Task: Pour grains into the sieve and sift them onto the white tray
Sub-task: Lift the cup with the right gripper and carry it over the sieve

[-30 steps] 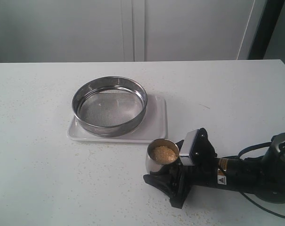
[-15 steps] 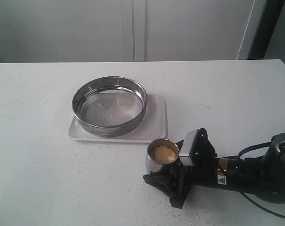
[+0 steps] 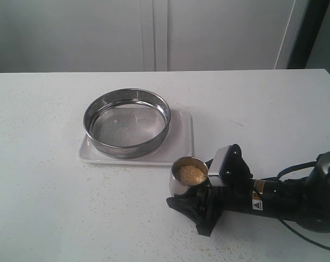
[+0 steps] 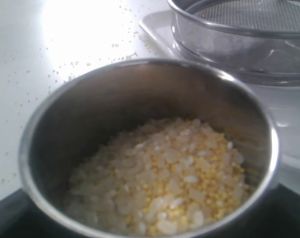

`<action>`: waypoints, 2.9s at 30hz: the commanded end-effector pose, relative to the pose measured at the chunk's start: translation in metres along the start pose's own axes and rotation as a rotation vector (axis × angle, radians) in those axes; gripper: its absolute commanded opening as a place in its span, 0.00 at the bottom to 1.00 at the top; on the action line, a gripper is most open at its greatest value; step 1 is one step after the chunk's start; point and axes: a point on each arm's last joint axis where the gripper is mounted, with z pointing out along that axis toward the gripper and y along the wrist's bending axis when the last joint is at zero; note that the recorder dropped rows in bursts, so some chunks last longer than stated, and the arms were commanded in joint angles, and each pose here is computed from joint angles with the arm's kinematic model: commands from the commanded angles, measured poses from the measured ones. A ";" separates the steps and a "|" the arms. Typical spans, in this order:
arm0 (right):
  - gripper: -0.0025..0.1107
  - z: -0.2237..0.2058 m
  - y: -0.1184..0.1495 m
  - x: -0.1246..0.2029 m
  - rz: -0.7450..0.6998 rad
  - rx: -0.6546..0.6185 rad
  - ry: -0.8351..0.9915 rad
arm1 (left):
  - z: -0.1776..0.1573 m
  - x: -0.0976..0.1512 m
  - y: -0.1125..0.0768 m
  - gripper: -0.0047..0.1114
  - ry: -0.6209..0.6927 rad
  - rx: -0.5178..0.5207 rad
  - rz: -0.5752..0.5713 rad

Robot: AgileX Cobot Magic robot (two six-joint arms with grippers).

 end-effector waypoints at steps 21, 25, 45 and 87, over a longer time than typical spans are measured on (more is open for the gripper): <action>0.02 -0.020 -0.024 -0.106 0.025 0.130 -0.110 | 0.000 0.001 0.000 0.04 -0.004 0.004 0.001; 0.02 -0.018 -0.029 -0.112 0.042 0.131 -0.105 | 0.000 0.001 0.000 0.04 -0.004 0.004 0.001; 0.02 0.018 -0.040 -0.155 0.004 0.184 0.047 | 0.000 0.001 0.000 0.04 -0.004 0.004 0.001; 0.02 0.079 -0.064 -0.228 0.141 0.416 0.026 | 0.000 0.001 0.000 0.04 -0.004 0.004 0.001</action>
